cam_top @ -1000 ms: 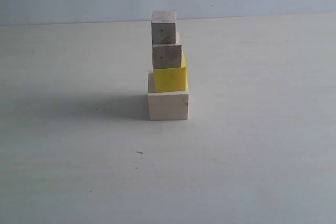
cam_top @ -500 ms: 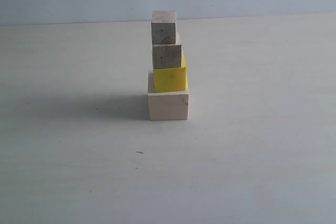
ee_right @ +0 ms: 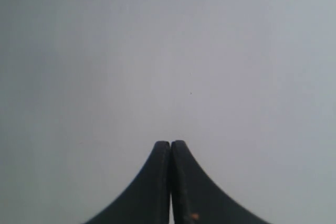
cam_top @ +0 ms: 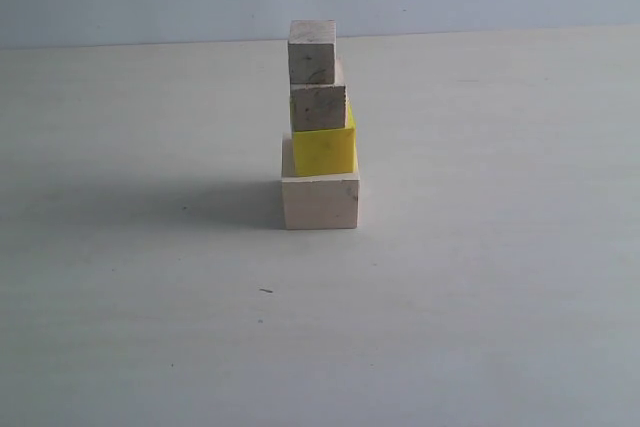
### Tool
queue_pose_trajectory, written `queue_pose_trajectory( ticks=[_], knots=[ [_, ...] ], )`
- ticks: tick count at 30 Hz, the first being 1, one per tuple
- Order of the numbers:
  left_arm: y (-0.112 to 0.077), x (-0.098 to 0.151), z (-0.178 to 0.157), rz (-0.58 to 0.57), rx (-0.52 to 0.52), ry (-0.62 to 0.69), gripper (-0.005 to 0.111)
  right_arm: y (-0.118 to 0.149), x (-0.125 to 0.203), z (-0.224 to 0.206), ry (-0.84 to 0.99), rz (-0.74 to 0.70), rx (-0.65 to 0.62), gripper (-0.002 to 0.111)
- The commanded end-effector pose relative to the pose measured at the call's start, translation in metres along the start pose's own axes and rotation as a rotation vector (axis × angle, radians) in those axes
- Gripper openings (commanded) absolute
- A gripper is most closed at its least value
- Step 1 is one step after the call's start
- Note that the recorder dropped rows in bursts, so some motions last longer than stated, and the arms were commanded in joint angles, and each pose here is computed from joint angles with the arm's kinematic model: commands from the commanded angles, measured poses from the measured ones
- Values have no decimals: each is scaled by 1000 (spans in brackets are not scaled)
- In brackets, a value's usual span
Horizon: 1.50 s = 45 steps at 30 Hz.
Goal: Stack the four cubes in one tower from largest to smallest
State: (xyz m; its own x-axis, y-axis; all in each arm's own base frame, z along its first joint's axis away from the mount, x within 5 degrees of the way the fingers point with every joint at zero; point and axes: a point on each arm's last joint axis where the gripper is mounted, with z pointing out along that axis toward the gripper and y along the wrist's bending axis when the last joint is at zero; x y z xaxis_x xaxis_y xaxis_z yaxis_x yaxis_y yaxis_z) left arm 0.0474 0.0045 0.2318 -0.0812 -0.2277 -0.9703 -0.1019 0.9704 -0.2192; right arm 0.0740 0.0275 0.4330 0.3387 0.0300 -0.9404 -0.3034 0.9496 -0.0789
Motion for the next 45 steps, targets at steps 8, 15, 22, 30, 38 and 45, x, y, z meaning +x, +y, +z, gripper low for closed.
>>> queue_pose_trajectory(
  ticks=[8,15,22,30,38,45],
  knots=[
    [2,14,4,-38,12,31,0,1,1,-1,1,-1,-3,0],
    [1,16,5,-50,21,41,0,1,1,-1,1,-1,-3,0],
    [7,46,11,-10,3,128,0,1,1,-1,1,-1,-3,0],
    [7,49,11,186,24,170,0,1,1,-1,1,-1,-2,0],
    [6,50,11,172,38,171,0,1,1,-1,1,-1,-2,0],
    [6,50,11,172,38,171,0,1,1,-1,1,-1,-2,0]
  ],
)
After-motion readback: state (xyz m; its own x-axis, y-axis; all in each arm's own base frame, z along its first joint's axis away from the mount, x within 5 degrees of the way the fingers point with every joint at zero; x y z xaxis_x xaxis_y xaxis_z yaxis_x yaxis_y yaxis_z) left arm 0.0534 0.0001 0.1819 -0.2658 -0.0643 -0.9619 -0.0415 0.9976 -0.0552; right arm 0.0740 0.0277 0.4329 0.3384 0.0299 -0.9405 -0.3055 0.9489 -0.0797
